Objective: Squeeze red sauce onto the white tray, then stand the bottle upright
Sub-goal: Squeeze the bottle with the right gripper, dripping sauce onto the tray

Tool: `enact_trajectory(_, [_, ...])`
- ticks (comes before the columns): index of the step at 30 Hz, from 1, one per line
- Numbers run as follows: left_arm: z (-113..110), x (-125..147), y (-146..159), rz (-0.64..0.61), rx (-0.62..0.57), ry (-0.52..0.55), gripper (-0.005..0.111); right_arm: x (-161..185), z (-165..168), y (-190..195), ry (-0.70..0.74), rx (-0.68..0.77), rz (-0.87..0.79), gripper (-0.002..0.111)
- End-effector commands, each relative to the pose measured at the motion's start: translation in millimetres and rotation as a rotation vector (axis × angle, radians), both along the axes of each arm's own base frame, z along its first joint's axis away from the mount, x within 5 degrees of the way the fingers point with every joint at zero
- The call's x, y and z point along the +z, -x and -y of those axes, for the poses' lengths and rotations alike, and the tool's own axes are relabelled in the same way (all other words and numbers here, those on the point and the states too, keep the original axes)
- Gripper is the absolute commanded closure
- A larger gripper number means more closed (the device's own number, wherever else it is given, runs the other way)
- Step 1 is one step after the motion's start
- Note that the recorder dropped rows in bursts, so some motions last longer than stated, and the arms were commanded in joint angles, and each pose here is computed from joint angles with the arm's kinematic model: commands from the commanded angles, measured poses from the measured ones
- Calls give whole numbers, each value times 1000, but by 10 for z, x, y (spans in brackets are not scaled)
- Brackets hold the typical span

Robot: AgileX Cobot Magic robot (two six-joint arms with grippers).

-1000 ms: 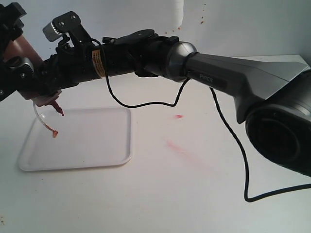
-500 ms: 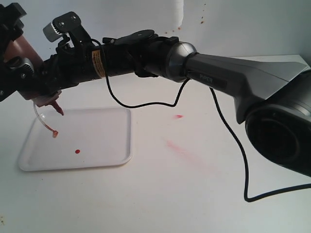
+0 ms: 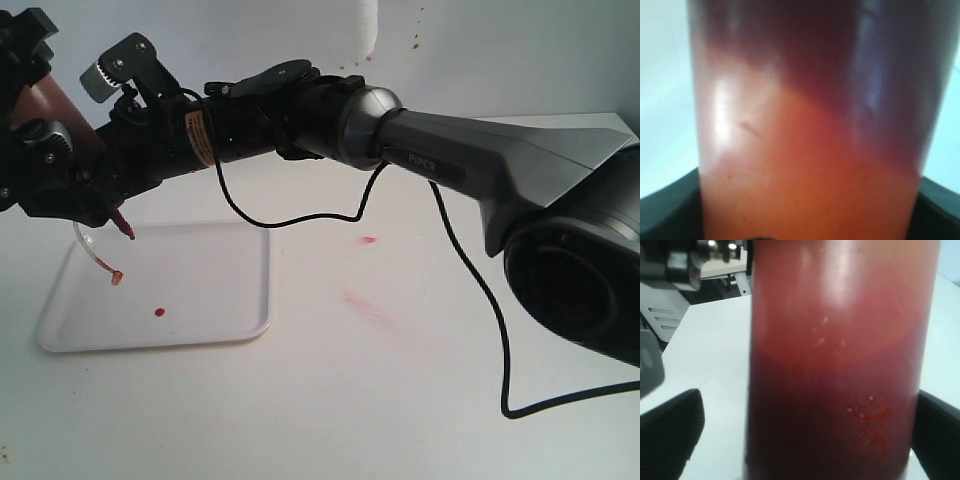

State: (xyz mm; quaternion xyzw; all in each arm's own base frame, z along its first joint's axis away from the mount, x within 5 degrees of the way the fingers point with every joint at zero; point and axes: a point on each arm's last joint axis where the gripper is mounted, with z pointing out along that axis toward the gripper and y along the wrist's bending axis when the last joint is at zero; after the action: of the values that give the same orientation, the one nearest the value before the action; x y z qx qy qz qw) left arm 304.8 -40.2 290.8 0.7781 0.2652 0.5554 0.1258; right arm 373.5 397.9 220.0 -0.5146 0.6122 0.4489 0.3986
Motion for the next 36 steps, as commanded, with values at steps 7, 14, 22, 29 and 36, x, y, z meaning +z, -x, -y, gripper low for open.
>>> enact_trajectory(7, [-4, 62, -5, 22, 10, 11, 107, 93, -1, 17, -13, 7, 21, 3])
enact_trajectory(14, [-4, 62, -5, 22, 10, 11, 107, 157, -6, 17, -54, -3, 9, 3])
enact_trajectory(22, [-4, 62, -5, 22, 10, 11, 107, 184, -11, 14, -85, -8, 2, 3])
enact_trajectory(29, [-4, 62, -5, 22, 10, 11, 107, 209, -16, 10, -113, -14, -9, 3])
enact_trajectory(36, [-4, 62, -5, 22, 10, 9, 107, 209, -16, 10, -113, -14, -9, 12])
